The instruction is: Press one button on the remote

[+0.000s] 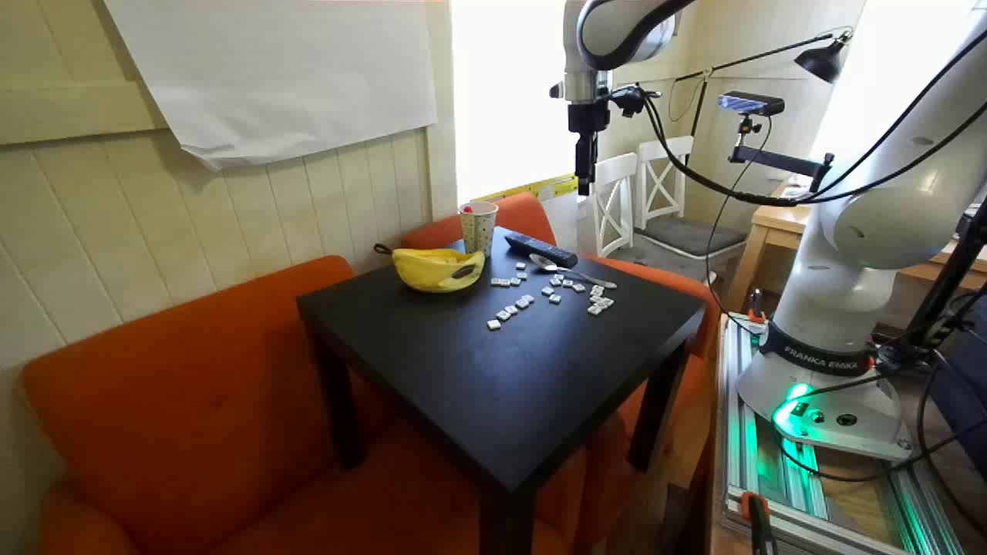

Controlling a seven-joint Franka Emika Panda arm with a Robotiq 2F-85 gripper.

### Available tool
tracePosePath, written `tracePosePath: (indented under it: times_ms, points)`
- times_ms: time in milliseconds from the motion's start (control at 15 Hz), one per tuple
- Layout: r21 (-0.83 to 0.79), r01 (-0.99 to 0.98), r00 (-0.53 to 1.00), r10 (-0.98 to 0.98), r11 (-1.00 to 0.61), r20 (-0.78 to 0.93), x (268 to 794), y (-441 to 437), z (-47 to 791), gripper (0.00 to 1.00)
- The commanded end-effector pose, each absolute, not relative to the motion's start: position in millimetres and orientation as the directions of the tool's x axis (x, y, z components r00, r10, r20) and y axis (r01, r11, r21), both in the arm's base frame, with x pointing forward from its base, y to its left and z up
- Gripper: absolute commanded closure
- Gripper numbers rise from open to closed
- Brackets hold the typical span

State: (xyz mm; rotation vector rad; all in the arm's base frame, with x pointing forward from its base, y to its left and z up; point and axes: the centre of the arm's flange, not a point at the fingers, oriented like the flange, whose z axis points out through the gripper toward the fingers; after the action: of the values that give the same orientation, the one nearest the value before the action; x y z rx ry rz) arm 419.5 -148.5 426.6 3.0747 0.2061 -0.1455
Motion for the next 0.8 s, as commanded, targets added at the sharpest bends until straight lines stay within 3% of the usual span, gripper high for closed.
tracePosePath:
  times_ms: [0, 267, 333, 400, 733]
  points:
    - [0.050, 0.136, 0.987, 0.130, -0.989, -0.098, 419.5, -148.6, 426.6, 0.00]
    - [0.048, 0.120, 0.988, 0.115, -0.992, -0.100, 418.2, -145.7, 421.7, 0.00]
    - [0.045, 0.102, 0.989, 0.097, -0.994, -0.109, 416.5, -143.1, 416.6, 0.25]
    - [0.039, 0.089, 0.990, 0.084, -0.995, -0.118, 415.0, -141.7, 412.9, 0.26]
    - [0.005, -0.037, 0.994, -0.037, -0.999, -0.106, 405.1, -140.5, 392.6, 0.62]
